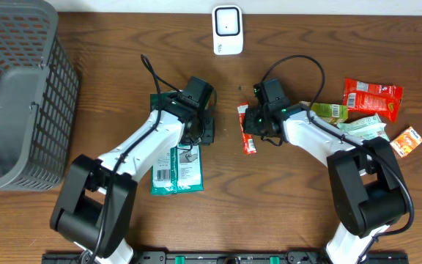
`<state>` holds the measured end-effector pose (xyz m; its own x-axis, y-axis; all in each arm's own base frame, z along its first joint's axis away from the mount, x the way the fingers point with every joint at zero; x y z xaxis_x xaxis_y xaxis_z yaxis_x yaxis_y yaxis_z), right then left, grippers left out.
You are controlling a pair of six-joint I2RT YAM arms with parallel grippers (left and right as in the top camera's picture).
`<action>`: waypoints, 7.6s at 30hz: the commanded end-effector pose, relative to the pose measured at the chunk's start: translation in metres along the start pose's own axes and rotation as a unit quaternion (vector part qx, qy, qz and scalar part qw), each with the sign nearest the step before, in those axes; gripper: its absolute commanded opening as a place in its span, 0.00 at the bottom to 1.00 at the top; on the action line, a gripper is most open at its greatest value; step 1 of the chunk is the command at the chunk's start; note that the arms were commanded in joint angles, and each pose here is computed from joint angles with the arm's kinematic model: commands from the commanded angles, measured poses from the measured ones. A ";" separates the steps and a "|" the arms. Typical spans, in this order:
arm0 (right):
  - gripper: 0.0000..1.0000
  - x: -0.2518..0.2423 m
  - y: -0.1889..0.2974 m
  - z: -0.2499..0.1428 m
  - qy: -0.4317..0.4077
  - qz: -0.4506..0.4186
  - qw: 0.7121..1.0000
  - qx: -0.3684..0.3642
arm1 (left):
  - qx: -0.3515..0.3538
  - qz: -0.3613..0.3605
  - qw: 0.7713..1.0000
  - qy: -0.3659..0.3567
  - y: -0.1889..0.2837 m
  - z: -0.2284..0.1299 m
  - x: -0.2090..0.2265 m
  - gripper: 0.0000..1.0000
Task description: Scan the item barcode
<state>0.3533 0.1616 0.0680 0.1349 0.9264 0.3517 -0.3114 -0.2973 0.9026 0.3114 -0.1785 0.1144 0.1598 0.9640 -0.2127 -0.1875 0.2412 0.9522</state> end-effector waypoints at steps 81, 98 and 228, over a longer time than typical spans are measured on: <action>0.20 0.016 0.021 -0.026 0.101 -0.090 0.987 0.082 | -0.110 0.136 0.982 0.070 0.090 0.014 0.076 0.49; 0.01 0.015 0.071 0.002 0.146 -0.148 0.978 -0.034 | -0.111 0.136 0.982 0.070 0.090 0.015 0.076 0.49; 0.06 -0.065 0.051 -0.042 0.091 -0.065 0.988 0.111 | -0.098 0.139 0.983 0.070 0.079 0.015 0.078 0.50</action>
<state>0.2807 0.0964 0.0733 0.0153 0.9736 0.2278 -0.0817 -0.2259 0.9707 0.3215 -0.0882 0.1773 -0.0568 0.9984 -0.0076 -0.3904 -0.0152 0.9205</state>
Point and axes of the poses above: each gripper's point midway between its finger pads, its own y axis back along the fingers, its own x axis along the line the jaws close on, z = x × y, the point moved 7 cm from there along y, back along the fingers, and after that the axes turned 5 degrees about -y, right-handed, at the moved point
